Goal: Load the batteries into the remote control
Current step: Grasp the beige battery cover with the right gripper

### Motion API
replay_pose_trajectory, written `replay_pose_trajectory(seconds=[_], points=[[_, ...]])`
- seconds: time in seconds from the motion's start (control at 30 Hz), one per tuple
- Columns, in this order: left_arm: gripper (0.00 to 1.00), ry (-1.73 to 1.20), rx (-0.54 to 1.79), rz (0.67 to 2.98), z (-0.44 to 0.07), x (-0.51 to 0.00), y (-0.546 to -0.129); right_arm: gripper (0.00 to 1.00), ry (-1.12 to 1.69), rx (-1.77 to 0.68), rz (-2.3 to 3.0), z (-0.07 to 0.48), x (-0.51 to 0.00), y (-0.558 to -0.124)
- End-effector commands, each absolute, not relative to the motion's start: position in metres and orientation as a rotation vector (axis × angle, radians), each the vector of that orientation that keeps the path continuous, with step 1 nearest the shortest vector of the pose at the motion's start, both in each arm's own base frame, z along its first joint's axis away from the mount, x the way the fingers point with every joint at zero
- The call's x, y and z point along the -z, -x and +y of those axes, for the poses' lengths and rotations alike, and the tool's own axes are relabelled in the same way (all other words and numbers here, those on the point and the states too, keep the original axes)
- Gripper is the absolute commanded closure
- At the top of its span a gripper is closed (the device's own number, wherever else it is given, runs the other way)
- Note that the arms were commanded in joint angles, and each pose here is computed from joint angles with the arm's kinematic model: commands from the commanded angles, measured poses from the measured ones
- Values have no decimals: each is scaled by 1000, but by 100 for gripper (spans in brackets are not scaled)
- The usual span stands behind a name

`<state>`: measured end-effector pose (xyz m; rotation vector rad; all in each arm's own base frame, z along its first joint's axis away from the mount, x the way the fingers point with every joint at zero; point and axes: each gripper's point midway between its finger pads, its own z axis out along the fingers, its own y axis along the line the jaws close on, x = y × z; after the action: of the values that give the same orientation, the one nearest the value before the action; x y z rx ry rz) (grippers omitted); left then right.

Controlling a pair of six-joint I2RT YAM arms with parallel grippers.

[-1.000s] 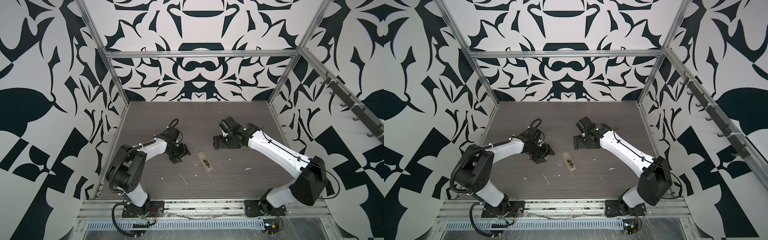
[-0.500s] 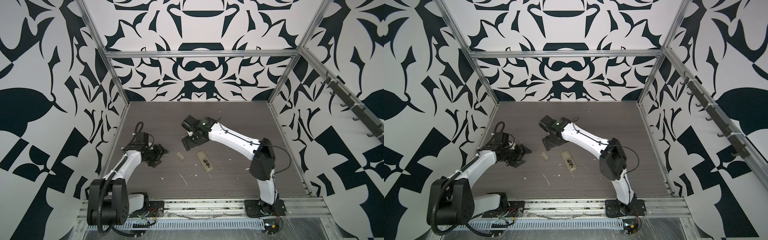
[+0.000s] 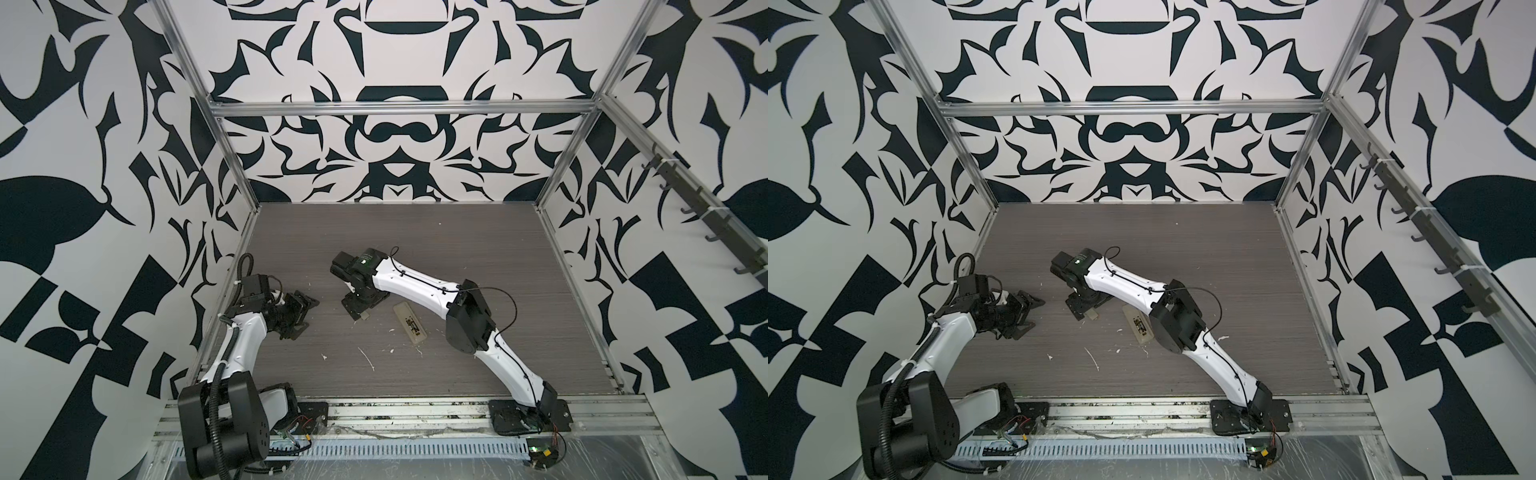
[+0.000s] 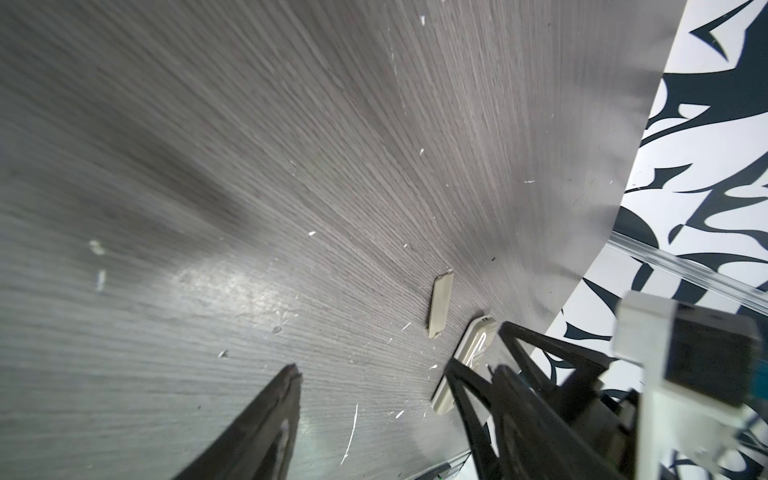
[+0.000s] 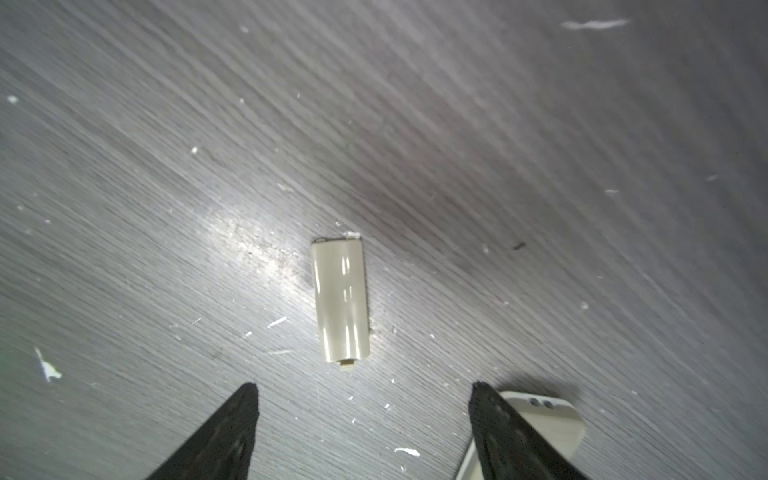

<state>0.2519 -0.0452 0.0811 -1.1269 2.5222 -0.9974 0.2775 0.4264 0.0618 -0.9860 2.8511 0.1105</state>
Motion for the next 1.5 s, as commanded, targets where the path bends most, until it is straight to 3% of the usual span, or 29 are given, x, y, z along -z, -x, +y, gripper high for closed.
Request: replay_pose_trajectory(seconds=[0.0,0.9,1.47], points=[[25,1088,1051,2530,-51,-80,-250,19,989,-189,2844,431,-74,-272],[24,1059,1069,2515,-53,-82,-249,44,1029,-133,2879,438,-28,-265],[24,1064,1079,2522,-54,-78,-250,77,1034,-99,2878,438,-24,-258]])
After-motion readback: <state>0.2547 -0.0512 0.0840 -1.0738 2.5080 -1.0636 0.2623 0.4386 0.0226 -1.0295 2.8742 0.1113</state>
